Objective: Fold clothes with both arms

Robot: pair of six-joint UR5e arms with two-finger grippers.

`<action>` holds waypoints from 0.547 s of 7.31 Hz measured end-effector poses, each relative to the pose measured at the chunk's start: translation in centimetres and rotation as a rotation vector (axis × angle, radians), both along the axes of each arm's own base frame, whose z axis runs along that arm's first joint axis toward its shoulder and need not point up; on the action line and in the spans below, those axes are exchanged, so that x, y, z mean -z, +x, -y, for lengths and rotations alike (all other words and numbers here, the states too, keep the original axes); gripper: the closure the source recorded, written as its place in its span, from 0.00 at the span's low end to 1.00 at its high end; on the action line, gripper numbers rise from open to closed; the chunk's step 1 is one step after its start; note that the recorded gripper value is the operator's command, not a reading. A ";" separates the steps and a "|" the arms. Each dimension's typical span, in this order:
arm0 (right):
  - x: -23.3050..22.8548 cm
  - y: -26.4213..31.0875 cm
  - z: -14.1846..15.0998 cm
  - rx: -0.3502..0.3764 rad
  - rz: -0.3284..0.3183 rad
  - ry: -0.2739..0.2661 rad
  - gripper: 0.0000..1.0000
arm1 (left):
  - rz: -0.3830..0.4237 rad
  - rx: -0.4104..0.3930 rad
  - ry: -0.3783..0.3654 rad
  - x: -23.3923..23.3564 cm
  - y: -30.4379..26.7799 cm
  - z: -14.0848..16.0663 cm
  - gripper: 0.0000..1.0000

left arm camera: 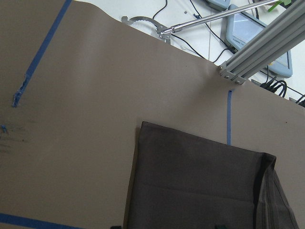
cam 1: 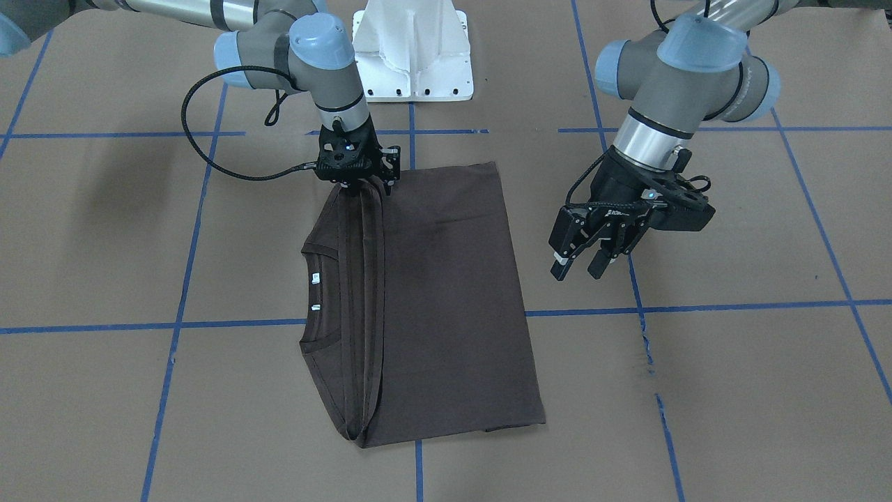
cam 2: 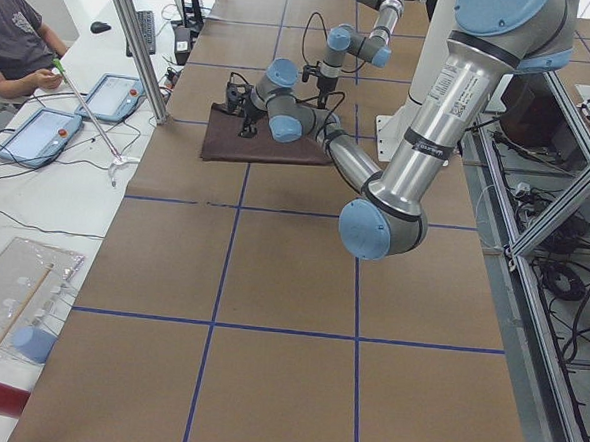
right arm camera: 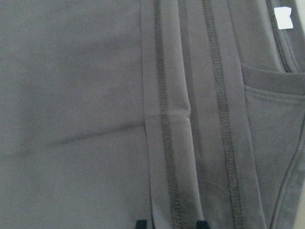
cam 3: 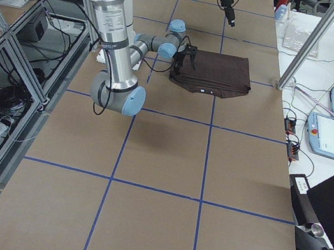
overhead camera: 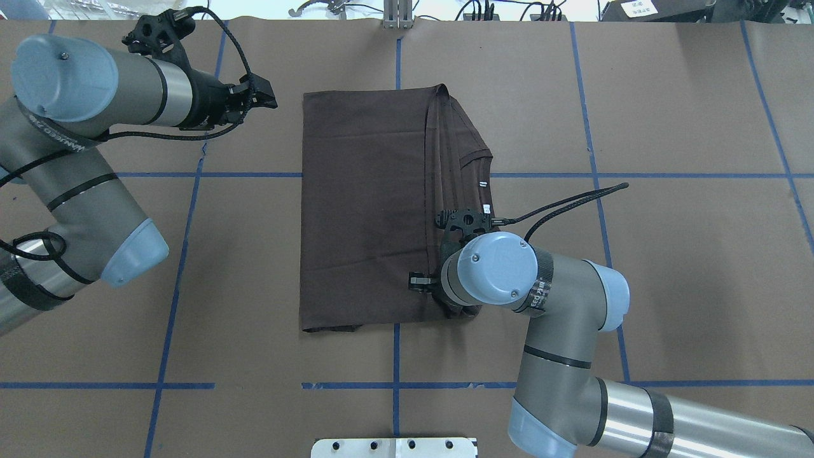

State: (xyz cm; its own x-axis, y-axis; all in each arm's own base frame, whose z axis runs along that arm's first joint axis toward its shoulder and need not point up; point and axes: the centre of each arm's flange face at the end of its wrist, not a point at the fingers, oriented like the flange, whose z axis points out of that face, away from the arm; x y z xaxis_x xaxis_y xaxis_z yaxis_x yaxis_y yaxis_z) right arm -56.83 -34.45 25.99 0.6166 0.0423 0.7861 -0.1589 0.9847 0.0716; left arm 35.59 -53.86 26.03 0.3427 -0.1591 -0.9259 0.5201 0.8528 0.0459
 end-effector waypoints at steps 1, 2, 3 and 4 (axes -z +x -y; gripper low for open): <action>-0.2 0.3 -0.1 0.000 0.002 0.003 1.00 | 0.000 0.000 -0.001 0.0 0.1 0.1 0.28; -0.6 1.2 -0.3 0.000 0.005 0.003 1.00 | -0.003 0.001 -0.004 0.0 0.1 0.1 0.28; -1.0 2.4 -0.7 0.003 0.010 0.002 1.00 | -0.009 0.004 -0.012 0.1 0.3 0.1 0.28; -1.3 3.4 -0.9 0.003 0.014 0.002 1.00 | -0.016 0.007 -0.020 0.3 0.3 0.0 0.28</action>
State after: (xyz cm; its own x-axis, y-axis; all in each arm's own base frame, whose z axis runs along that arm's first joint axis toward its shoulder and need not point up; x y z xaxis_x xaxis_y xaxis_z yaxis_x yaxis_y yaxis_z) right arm -53.42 -33.50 27.26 0.6057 0.0388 0.7947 -0.1571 0.9850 0.0717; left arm 35.91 -53.91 25.75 0.3267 -0.1797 -0.9279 0.5269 0.8497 0.0209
